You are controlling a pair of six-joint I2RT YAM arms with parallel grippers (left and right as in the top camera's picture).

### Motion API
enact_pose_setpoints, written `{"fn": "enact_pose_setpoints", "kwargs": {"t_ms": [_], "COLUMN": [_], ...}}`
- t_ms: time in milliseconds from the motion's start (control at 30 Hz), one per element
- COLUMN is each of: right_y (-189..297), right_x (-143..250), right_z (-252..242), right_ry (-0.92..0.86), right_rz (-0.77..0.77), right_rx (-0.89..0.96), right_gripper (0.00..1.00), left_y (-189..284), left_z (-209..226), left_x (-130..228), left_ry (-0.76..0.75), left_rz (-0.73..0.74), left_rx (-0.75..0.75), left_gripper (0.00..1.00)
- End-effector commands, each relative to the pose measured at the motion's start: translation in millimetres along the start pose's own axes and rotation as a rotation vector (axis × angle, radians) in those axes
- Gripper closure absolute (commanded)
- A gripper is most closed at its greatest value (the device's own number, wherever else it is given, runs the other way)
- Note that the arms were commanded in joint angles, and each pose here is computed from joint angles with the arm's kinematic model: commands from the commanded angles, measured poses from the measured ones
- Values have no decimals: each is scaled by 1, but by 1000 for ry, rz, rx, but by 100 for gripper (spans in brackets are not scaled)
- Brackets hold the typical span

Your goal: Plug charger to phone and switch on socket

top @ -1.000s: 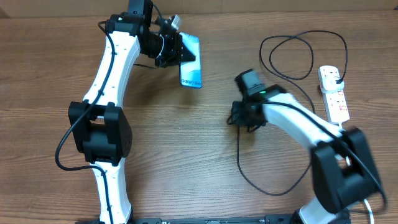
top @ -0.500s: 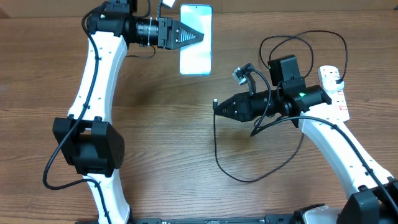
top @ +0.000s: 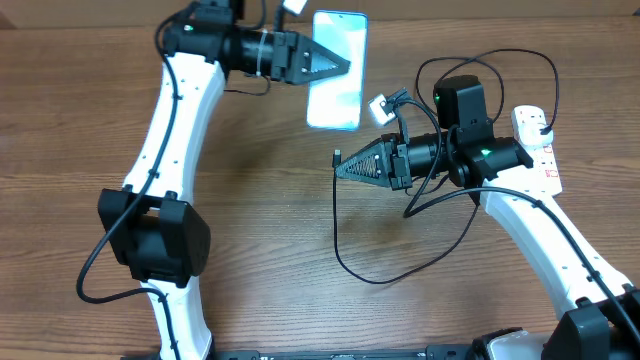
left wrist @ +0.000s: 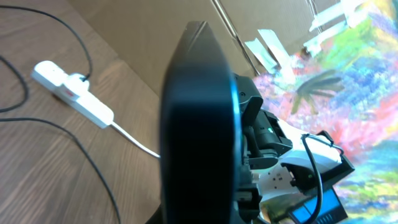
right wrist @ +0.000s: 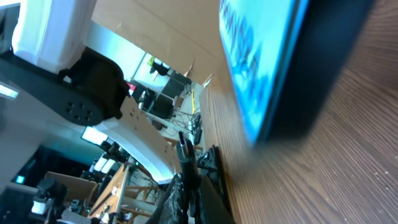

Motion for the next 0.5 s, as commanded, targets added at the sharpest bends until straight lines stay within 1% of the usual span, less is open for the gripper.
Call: {"fn": "enact_pose_setpoints", "kwargs": {"t_ms": [0,167,300,467], "right_y": [1,1,2,2], "right_x": [-3,-6,-13,-18], "right_z": [6,3,-8,-13], "right_ry": [-21,-11,-30,-39], "right_rz": [1,-11,-45,-67], "right_rx": [-25,-4,71,110], "right_gripper": [96,96,96,96], "left_y": [-6,-6,-6,-6], "left_z": [-26,-26,-26,-23], "left_x": [-3,-3,-2,-1], "left_ry": [-23,-16,5,58], "left_rz": [11,12,12,13], "left_rx": [63,63,62,44], "left_gripper": [96,96,96,96]}}
Point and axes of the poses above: each gripper's point midway between its finger pads, its own y axis back along the fingers, its own z axis along the line the jaws close on, x = y × z, the point moved 2 cm from there along y, back along the fingers, and after that the axes turned 4 degrees about -y, right-handed, at the moved point
